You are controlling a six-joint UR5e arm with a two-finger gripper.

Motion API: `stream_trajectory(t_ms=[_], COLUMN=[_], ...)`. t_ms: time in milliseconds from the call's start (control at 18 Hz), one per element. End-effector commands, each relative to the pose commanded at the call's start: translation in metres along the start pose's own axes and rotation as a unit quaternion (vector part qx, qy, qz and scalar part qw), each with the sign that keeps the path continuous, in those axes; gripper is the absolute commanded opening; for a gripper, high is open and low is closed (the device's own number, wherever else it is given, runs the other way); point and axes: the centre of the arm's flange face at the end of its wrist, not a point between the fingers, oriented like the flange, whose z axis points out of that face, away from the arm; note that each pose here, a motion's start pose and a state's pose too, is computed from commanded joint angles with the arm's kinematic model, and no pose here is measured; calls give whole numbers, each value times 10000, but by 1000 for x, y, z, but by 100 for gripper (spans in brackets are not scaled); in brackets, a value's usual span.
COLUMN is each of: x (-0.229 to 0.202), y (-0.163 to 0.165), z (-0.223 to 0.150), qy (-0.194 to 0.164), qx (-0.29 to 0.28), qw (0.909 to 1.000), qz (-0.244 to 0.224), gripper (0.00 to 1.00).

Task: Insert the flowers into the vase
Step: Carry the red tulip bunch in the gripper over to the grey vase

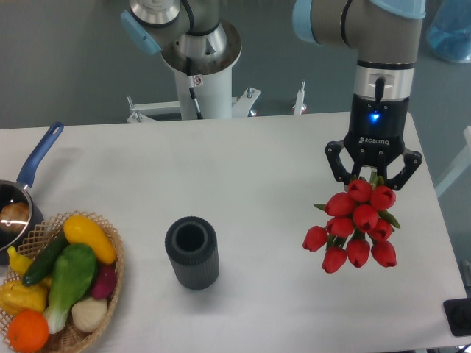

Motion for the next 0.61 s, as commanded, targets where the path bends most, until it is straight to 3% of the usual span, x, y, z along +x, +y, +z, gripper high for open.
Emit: stream_trajectory(t_ms=[389,611], x=[8,19], y=[-6,-18], z=[5,10], qy=[80,375], qx=[58,432], qw=[9999,9984], qz=[-82,-48], gripper=[39,39])
